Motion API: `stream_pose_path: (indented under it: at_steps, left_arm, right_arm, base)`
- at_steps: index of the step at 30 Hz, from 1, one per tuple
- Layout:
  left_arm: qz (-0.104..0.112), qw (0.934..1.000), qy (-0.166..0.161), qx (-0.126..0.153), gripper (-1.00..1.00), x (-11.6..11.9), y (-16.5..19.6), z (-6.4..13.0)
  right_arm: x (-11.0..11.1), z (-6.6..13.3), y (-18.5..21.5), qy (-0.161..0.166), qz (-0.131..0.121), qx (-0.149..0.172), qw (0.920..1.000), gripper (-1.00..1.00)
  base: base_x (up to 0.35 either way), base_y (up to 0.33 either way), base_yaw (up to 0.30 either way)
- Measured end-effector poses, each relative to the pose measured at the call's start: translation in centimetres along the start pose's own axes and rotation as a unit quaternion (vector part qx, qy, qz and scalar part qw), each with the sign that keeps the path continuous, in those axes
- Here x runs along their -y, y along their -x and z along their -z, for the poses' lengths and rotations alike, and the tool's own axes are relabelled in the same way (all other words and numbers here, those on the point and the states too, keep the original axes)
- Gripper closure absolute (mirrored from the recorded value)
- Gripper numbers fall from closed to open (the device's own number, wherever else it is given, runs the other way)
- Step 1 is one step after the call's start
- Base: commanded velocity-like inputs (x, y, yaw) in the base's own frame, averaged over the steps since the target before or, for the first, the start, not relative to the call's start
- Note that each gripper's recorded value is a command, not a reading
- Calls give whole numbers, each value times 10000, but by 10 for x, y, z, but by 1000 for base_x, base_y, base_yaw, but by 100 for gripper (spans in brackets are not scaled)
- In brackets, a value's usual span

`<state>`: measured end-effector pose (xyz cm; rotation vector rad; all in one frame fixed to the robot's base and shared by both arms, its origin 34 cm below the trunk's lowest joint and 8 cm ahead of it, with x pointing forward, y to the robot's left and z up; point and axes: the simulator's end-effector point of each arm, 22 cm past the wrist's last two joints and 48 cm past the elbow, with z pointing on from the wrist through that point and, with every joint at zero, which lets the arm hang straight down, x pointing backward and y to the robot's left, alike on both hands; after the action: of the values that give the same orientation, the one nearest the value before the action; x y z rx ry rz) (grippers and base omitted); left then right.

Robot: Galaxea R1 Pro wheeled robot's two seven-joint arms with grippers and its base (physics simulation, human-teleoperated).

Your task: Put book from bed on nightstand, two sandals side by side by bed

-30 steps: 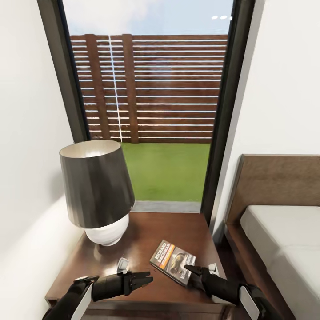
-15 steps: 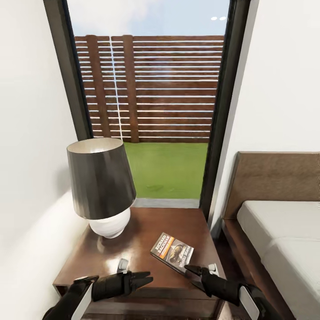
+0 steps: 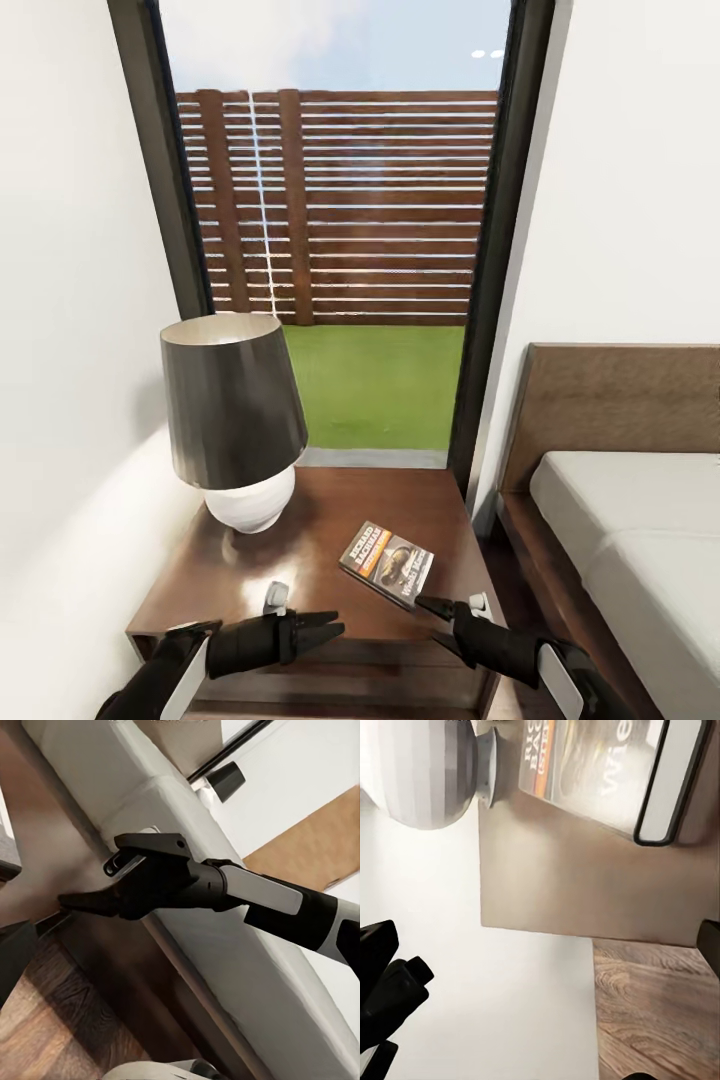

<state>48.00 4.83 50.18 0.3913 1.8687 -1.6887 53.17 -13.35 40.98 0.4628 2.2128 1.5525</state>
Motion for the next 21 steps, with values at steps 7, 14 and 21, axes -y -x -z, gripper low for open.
stream_pose_path:
  at_steps: [7,14,21]
  left_arm:
    - [-39,10000,-7,6,-100,10,11,0]
    - [-38,10000,-7,6,-100,20,24,-1]
    - [-37,10000,-6,6,-100,30,36,-1]
  right_arm:
    - [-16,2,6,49,43,21,10000,-100]
    - [-32,5,11,55,44,20,10000,-100]
    - [-46,8,17,47,55,9,10000,-100]
  base:
    - [0,0,0]
    - [0,0,0]
    - [0,0,0]
